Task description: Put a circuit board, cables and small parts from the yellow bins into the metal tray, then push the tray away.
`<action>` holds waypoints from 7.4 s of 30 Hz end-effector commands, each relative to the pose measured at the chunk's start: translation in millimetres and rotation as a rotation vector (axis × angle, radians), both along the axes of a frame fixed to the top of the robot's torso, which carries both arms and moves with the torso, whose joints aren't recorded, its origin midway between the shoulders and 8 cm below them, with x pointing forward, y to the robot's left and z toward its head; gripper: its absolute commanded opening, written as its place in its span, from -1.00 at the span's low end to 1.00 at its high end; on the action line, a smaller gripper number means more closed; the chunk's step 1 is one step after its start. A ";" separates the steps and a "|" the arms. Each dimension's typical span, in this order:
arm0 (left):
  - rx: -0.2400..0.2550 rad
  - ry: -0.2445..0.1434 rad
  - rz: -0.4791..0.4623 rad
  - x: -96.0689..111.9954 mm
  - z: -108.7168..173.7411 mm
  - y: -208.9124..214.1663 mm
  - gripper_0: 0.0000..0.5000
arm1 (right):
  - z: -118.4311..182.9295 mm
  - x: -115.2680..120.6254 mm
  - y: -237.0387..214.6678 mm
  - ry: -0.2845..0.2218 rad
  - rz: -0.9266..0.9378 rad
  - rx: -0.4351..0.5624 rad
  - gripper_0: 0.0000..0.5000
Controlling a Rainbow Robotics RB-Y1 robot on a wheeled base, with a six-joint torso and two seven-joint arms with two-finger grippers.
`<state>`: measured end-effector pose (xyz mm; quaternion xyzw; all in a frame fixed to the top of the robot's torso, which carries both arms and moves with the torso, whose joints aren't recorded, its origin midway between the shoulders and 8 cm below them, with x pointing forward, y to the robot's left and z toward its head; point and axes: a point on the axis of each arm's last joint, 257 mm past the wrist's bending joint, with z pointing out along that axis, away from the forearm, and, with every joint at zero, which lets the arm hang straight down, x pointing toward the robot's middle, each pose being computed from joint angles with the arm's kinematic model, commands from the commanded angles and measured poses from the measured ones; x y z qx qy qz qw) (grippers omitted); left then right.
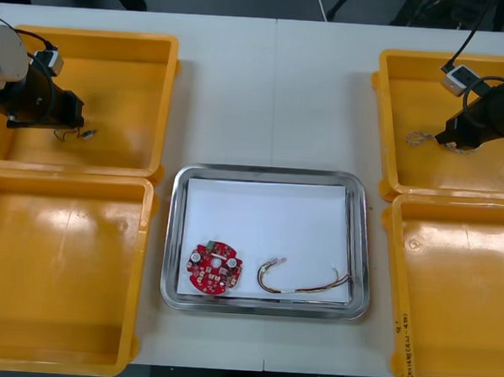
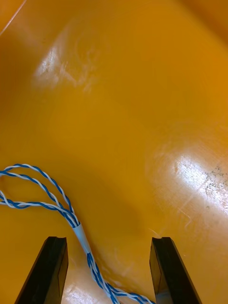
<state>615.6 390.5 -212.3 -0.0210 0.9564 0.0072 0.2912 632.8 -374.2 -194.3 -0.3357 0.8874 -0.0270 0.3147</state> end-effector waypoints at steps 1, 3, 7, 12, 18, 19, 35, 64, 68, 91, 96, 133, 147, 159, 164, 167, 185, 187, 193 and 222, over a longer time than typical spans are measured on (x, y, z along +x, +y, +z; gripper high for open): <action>0.070 -0.004 -0.122 1.1 -7.2 -9.2 1.00 | 37.0 17.9 -4.9 -0.066 0.041 -0.096 1.00; 0.075 -0.004 -0.123 1.7 -8.3 -10.1 1.00 | 33.8 18.0 -2.7 -0.062 0.048 -0.108 1.00; 0.077 -0.004 -0.126 1.5 -12.2 -12.0 0.99 | 30.6 20.1 2.6 -0.067 0.052 -0.107 1.00; 0.069 -0.006 -0.127 0.8 -15.6 -13.0 0.08 | 19.9 21.3 10.7 -0.068 0.057 -0.102 1.00; 0.061 -0.007 -0.127 0.9 -15.6 -14.8 -1.00 | 9.8 21.9 10.6 -0.076 0.050 -0.101 1.00; 0.059 -0.006 -0.125 0.5 -16.2 -14.3 -1.00 | 6.0 20.8 11.6 -0.073 0.049 -0.093 1.00; 0.034 0.001 -0.107 -1.9 8.0 -8.1 -1.00 | 16.5 12.7 7.0 -0.068 0.059 -0.063 1.00; 0.097 0.065 -0.092 -47.7 119.3 1.4 -1.00 | -5.2 -2.4 15.8 -0.047 0.102 -0.079 1.00; 0.081 0.084 -0.081 -59.9 128.5 -12.0 -1.00 | -15.0 -1.6 20.7 -0.054 0.100 -0.071 1.00; -0.033 -0.022 -0.035 -73.9 148.0 -167.2 -1.00 | -22.0 2.8 39.5 -0.073 0.116 -0.046 -1.00; -0.062 -0.016 -0.028 -78.1 137.9 -201.9 -1.00 | -11.8 7.3 42.0 -0.099 0.122 -0.048 -1.00; -0.085 0.097 -0.039 -159.4 -28.6 -309.7 -1.00 | 118.3 -111.6 33.6 -0.022 0.169 -0.158 -1.00; -0.089 0.103 -0.036 -160.0 -50.1 -314.3 -1.00 | 118.0 -127.0 76.5 -0.040 0.198 -0.143 -1.00; -0.084 0.106 -0.030 -161.0 -58.3 -309.7 -0.94 | 116.7 -138.9 124.2 -0.050 0.296 -0.230 -1.00; -0.093 0.102 -0.025 -160.1 -58.4 -310.1 0.94 | 113.3 -145.4 142.2 -0.046 0.328 -0.239 -1.00; -0.098 0.101 -0.019 -159.8 -58.3 -310.3 1.00 | 110.5 -148.7 150.2 -0.042 0.349 -0.243 -1.00; -0.115 0.107 -0.007 -152.1 -18.1 -301.1 1.00 | 100.6 -168.0 188.4 -0.028 0.439 -0.250 -1.00; -0.120 0.116 -0.005 -152.4 -5.8 -298.0 1.00 | 99.0 -169.3 190.1 -0.025 0.445 -0.255 -1.00; -0.128 0.115 -0.003 -152.5 34.0 -283.2 1.00 | 91.7 -175.1 200.5 -0.017 0.471 -0.280 -1.00; -0.097 0.055 -0.041 -106.9 145.6 -147.3 1.00 | 13.5 -208.6 302.0 0.076 0.571 -0.302 -1.00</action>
